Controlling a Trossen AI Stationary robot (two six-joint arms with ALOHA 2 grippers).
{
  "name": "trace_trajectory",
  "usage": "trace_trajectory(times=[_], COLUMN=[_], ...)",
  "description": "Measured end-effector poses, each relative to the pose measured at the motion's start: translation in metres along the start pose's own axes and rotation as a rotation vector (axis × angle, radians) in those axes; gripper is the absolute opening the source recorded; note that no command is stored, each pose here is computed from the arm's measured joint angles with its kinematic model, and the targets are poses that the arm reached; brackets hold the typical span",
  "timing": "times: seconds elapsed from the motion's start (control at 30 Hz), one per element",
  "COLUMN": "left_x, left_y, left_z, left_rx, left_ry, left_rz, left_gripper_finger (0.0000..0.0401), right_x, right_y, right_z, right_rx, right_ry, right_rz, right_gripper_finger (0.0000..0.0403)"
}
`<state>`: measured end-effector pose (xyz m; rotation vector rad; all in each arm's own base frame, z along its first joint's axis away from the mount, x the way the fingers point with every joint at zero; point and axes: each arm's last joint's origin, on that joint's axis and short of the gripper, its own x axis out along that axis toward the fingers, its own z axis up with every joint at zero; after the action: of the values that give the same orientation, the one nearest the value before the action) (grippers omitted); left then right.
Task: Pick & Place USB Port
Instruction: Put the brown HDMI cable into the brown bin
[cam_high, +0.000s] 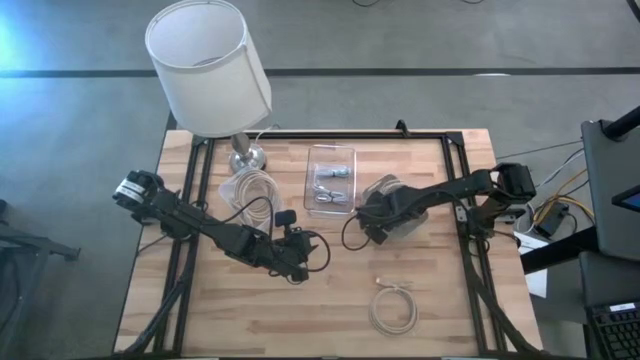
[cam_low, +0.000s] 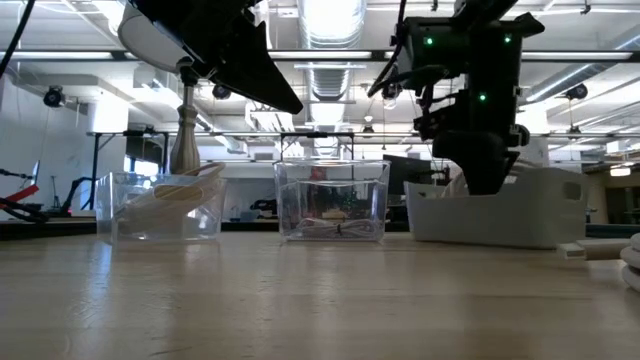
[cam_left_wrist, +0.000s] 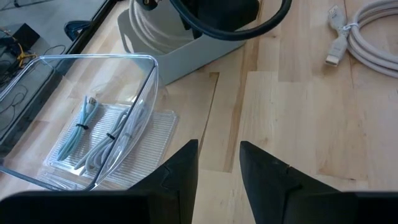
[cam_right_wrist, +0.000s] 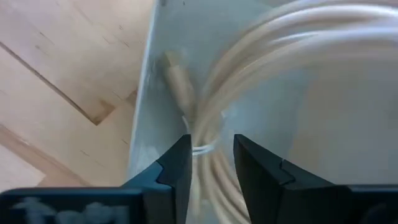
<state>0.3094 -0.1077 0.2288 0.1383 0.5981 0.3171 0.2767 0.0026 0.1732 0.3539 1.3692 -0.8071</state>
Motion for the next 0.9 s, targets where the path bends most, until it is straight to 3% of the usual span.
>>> trace_trajectory(times=[0.53,0.9], left_x=[0.000,0.000], left_y=[0.000,0.000], left_z=[0.000,0.000], left_rx=[0.000,0.000], left_ry=[0.000,0.000], left_rz=[0.000,0.000], left_gripper_finger=[0.0122,0.0122], right_x=[-0.038,-0.088], right_y=[0.017,0.054], right_z=[0.018,-0.014], right_rx=[-0.046,-0.158], right_ry=[-0.043,-0.104], right_rz=[0.154,0.246], right_gripper_finger=[0.0144,0.0146])
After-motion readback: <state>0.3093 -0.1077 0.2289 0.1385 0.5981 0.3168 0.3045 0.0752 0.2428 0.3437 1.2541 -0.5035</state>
